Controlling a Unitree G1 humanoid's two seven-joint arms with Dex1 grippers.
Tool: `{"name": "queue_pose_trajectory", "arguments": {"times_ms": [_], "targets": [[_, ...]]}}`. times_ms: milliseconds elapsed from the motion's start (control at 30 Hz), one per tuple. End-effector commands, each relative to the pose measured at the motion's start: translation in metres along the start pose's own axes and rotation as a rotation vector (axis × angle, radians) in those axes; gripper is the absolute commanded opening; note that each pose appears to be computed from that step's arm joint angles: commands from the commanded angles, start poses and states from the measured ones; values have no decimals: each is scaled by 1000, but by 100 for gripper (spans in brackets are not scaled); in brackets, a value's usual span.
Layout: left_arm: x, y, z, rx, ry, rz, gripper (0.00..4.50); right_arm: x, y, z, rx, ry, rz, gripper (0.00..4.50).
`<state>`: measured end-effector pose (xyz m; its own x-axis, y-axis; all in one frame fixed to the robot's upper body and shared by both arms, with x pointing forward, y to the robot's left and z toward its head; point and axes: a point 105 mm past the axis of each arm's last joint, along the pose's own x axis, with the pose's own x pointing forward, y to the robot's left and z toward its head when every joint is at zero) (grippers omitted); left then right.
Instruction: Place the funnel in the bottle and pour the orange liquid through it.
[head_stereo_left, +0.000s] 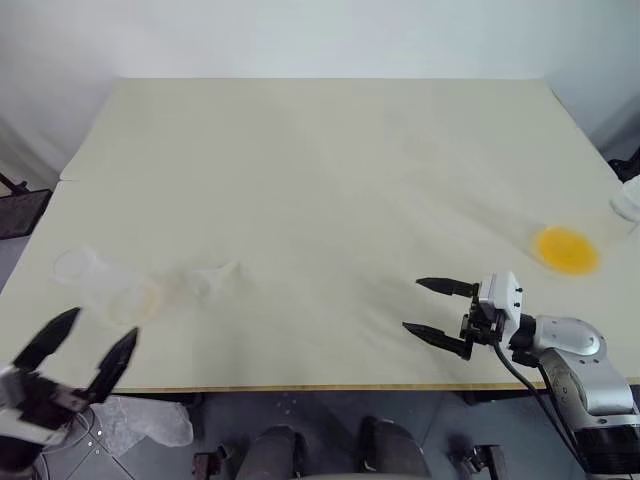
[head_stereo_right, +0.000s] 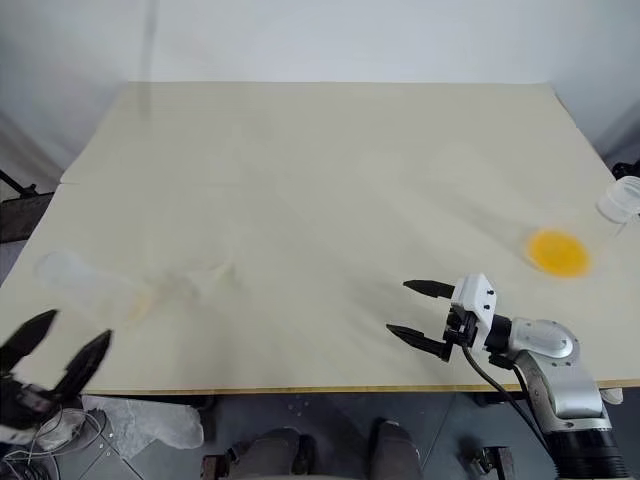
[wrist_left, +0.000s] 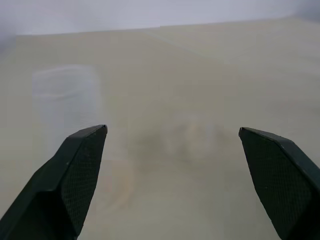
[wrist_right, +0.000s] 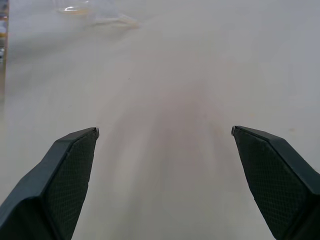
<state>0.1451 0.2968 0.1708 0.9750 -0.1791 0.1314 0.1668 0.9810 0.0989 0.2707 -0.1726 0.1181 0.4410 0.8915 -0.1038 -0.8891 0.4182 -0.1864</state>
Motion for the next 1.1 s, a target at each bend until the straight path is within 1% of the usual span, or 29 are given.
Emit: {"name": "queue_pose_trajectory", "arguments": {"times_ms": [33, 167, 267, 467, 700, 900, 1100], "targets": [[-14, 14, 7, 22, -8, 93, 450, 2, 3, 7, -24, -38, 26, 446], [-25, 34, 8, 55, 4, 209, 450, 3, 3, 8, -23, -50, 42, 446], [-24, 47, 9, 84, 2, 242, 450, 4, 4, 11, -18, -65, 56, 446], [-2, 52, 7, 85, -11, 186, 450, 8, 3, 24, -43, -105, 61, 446], [31, 58, 0, 51, -47, 117, 450, 16, 8, 47, -77, -162, 35, 446], [52, 61, -8, 28, -63, 71, 450, 13, 8, 54, -83, -168, -11, 446], [70, 55, -14, -8, -65, 3, 450, 10, 9, 60, -93, -171, -55, 446]]}}
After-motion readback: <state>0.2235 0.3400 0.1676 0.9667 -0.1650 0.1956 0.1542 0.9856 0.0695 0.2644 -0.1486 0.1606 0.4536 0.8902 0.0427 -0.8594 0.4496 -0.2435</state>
